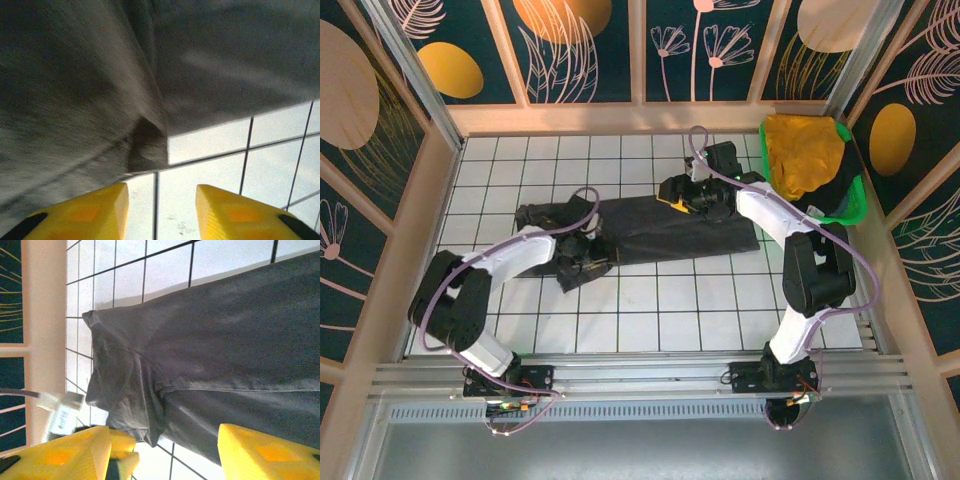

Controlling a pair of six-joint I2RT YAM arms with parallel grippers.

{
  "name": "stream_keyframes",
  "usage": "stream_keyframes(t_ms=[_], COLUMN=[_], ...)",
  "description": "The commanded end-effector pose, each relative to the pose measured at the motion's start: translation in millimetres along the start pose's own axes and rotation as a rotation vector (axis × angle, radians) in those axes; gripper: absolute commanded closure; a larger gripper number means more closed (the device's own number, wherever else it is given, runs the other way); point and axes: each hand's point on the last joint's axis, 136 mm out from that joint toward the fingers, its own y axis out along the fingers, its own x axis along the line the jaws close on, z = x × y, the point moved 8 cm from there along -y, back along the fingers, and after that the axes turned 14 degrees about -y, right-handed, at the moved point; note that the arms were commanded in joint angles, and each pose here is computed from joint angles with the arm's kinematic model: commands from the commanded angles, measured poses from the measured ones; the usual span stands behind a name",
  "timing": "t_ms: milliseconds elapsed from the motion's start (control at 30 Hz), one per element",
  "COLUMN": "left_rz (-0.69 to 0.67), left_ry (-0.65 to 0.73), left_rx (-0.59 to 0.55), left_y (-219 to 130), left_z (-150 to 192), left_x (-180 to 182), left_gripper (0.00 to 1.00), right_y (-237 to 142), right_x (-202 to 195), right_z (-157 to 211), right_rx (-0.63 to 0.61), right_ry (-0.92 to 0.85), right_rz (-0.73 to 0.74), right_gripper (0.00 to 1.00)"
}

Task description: Fold and stack the t-shirts

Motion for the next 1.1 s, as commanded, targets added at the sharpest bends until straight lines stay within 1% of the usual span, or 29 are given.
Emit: stream_keyframes(t_ms=[0,67,133,333,533,667,733,867,967,1067], left_rz=[-0.115,-0.066,-0.038,-0.048,-0.114,-0.111,-0.094,-0.054,-0.050,-0.031], left_ry=[-0.209,-0.332,-0.373,-0.418,-0.418,-0.416,-0.415,-0.419,-0.423,-0.436], left_rx=[-0.158,-0.204,-0.234,-0.238,-0.231,-0.222,-0.215,-0.210,-0.243,-0.265], left_y=[-30.5,-41.1,-45.1,-31.7,-22.2,-17.7,-14.9,-15.2,-27.5,-41.6], left_z=[-30.8,-46.4,-59.1,-79.4,-78.5,-77.0,-77.4,-78.7,-80.1,-81.7], left_x=[51.8,79.6,92.9,114.9,125.4,127.7,127.1,122.6,117.4,109.3], left_gripper=[0.63,0.63,0.62,0.61,0.64,0.65,0.69,0.87,1.00,1.00], right_y=[2.8,9.1,13.4,22.6,20.5,20.7,21.0,22.5,22.7,23.3], right_x=[13.3,24.7,31.6,38.9,39.8,38.7,38.8,38.9,37.7,35.9], right_z=[2.5,5.8,6.6,8.3,9.5,11.3,10.6,7.7,6.2,5.9], right_rx=[0.013,0.039,0.049,0.059,0.057,0.057,0.053,0.050,0.049,0.050], right_ry=[-0.050,-0.096,-0.117,-0.114,-0.115,-0.107,-0.103,-0.096,-0.095,-0.091], right_rz=[-0.100,-0.142,-0.161,-0.180,-0.170,-0.167,-0.169,-0.169,-0.159,-0.148], right_gripper=[0.41,0.41,0.41,0.41,0.41,0.41,0.41,0.42,0.42,0.42])
